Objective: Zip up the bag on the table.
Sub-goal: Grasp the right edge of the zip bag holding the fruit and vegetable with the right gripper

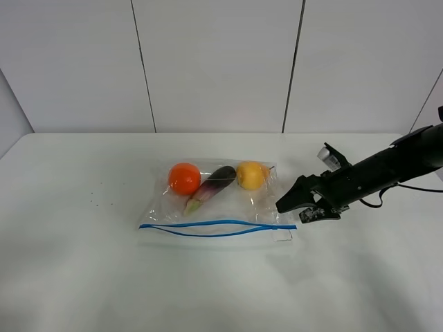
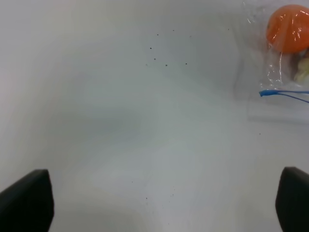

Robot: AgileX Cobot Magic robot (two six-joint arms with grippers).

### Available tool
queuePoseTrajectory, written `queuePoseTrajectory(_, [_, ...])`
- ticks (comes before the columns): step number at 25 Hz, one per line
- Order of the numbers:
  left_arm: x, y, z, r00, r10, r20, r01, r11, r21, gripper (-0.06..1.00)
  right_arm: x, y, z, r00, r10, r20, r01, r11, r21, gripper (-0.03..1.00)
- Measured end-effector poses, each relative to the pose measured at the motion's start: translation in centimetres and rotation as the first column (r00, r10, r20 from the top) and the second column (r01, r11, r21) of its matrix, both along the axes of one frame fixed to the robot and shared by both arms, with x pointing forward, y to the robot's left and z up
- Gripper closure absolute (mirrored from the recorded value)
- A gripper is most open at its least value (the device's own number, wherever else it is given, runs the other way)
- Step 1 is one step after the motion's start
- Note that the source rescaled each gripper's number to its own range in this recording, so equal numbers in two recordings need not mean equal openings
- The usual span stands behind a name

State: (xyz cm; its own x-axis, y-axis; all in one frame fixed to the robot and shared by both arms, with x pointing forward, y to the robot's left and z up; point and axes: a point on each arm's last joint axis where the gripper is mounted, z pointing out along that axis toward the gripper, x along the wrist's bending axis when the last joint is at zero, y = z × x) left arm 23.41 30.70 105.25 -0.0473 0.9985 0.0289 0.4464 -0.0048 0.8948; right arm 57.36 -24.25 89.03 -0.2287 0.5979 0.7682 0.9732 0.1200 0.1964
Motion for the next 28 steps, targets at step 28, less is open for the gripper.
queuePoseTrajectory(28, [0.0,0.0,0.0,1.0,0.0,0.0,0.0,1.0,0.0,-0.06,0.5,-0.2,-4.1,0.997,-0.055,-0.062,0.068,0.974,0.217,-0.03])
